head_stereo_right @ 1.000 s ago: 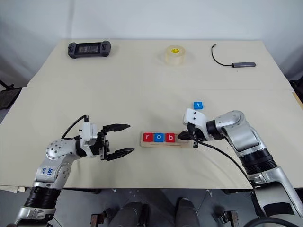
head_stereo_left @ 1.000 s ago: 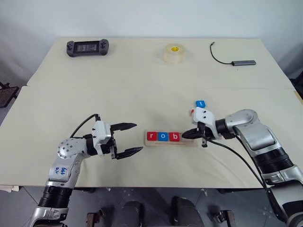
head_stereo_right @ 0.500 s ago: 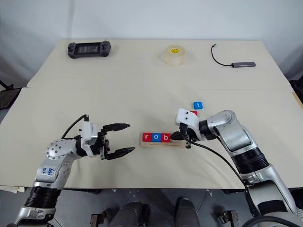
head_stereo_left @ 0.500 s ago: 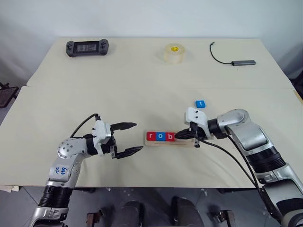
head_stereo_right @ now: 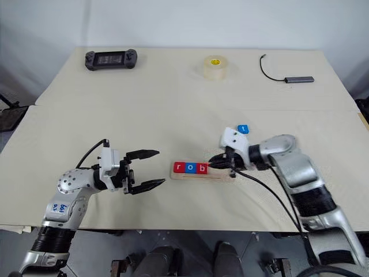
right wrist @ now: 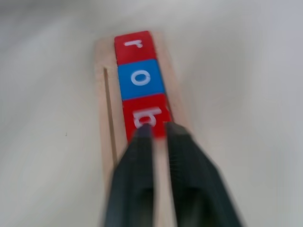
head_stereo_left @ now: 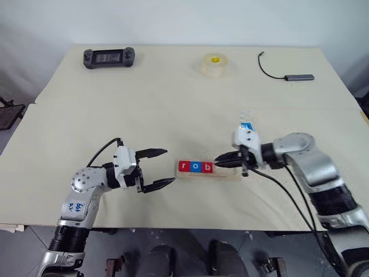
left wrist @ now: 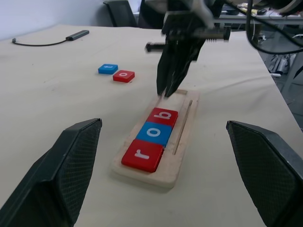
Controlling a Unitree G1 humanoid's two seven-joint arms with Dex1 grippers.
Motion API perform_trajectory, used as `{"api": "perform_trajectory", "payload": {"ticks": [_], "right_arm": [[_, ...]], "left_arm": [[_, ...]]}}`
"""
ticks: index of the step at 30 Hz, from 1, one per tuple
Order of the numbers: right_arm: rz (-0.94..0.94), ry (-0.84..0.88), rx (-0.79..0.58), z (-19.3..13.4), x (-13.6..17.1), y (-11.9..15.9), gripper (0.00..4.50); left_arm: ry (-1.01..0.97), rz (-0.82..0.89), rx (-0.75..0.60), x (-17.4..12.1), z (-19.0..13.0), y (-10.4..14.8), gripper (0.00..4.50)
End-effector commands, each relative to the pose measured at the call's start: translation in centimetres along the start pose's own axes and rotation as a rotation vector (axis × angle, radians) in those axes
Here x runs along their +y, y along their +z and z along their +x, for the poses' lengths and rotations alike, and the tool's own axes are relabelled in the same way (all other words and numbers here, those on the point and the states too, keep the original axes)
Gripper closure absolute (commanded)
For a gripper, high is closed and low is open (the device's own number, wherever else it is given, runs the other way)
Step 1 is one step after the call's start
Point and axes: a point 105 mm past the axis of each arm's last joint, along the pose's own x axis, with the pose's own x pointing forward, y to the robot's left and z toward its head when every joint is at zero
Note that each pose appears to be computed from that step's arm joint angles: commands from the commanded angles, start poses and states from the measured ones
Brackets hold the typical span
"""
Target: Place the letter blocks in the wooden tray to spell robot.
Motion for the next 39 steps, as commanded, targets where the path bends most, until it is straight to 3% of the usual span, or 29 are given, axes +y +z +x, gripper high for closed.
{"api": "perform_trajectory", "payload": {"ticks": [1, 6, 9, 16, 19, 23, 28, 35, 39], "right_arm": [[-0.048, -0.144, -0.074, -3.6, -0.5, 0.0, 2.66], [0.075, -0.352, -0.210, -8.3, 0.4, -3.4, 0.93], [0.068, -0.519, -0.208, -10.7, 1.2, -6.5, 0.06], [0.104, -0.772, -0.217, -13.0, 4.7, -11.0, 0.06], [0.120, -0.832, -0.212, -13.5, 4.7, -12.1, 0.06], [0.095, -0.821, -0.269, -12.9, 3.2, -10.5, 0.06], [0.156, -0.676, -0.351, -10.8, -0.2, -6.1, 0.06], [0.278, -0.653, -0.158, -7.7, -6.0, -2.6, 0.06], [0.332, -0.678, -0.070, -5.5, -8.4, -2.1, 0.06]], "left_arm": [[-0.013, 0.016, 0.002, 0.2, -0.2, 0.1, 0.00], [-0.013, 0.001, 0.007, 0.8, -0.3, -0.2, 0.00], [-0.028, -0.040, 0.032, 0.7, -0.4, -0.7, 0.00], [-0.006, -0.040, 0.033, 1.4, -0.7, -0.7, 0.00], [-0.004, -0.036, 0.037, 1.4, -0.7, -0.8, 0.00], [-0.001, -0.026, 0.039, 1.6, -0.8, -0.7, 0.00], [0.001, -0.013, 0.037, 1.6, -0.7, -0.5, 0.00], [-0.010, -0.020, 0.034, 1.0, -0.2, -0.5, 0.00], [-0.006, -0.019, 0.023, 0.8, 0.1, -0.4, 0.00]]}}
